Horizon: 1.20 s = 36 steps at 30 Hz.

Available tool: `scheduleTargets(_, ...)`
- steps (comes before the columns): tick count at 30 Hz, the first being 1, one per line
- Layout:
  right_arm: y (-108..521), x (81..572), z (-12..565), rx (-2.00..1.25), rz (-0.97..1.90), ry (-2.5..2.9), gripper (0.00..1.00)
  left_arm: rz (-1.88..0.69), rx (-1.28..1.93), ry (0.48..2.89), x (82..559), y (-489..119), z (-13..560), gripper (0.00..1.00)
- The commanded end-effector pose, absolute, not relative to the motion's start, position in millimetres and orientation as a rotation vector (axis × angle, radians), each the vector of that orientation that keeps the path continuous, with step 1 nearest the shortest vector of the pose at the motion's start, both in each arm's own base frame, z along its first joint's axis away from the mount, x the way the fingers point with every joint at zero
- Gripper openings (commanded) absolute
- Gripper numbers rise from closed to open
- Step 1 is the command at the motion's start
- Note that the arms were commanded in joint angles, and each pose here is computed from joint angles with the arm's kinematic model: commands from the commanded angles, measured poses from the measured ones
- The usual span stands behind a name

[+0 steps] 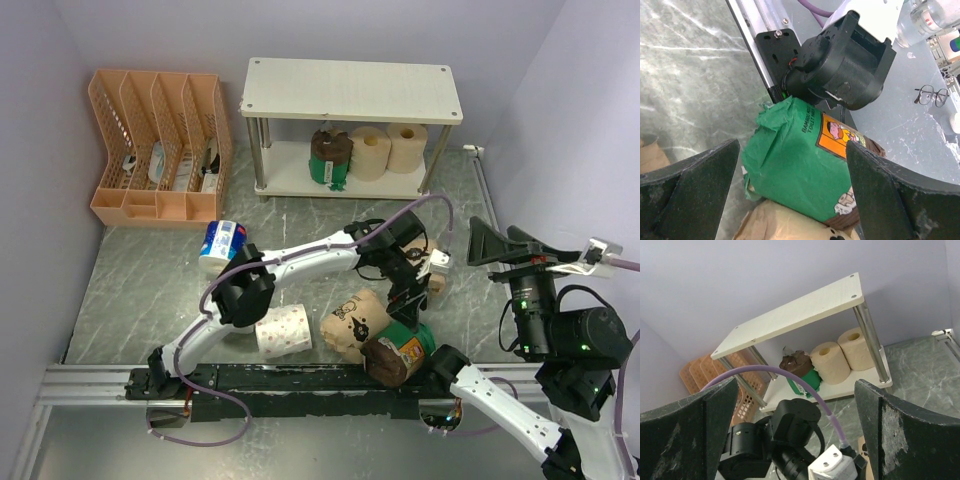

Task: Place and organize the paper towels onto the shelf

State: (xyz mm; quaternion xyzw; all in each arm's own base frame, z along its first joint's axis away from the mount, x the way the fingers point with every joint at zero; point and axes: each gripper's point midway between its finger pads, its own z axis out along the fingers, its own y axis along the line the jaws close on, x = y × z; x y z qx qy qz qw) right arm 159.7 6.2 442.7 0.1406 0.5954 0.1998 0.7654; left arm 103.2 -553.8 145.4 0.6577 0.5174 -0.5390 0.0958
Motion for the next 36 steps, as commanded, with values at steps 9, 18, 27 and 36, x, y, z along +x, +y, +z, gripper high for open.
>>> scheduleTargets(9, 5.0, 154.6, 430.9, 0.28, 0.434, 1.306, 1.0, -1.726, 1.991, 1.458, 85.8, -572.9, 125.8, 0.99)
scheduleTargets(18, -3.0, 147.7, 428.2, 0.29, 0.433, 1.296, 1.0, -1.713, 2.07, 1.518, 73.5, -552.8, 106.0, 0.87)
scheduleTargets(27, -17.2, 139.5, 426.1, 0.335, 0.428, 1.275, 1.0, -1.679, 2.083, 1.558, 71.4, -545.7, 108.2, 0.07)
scheduleTargets(36, -28.7, 130.6, 430.9, 0.36, 0.429, 1.256, 1.0, -1.526, 2.081, 1.468, 79.2, -540.5, 158.3, 0.07)
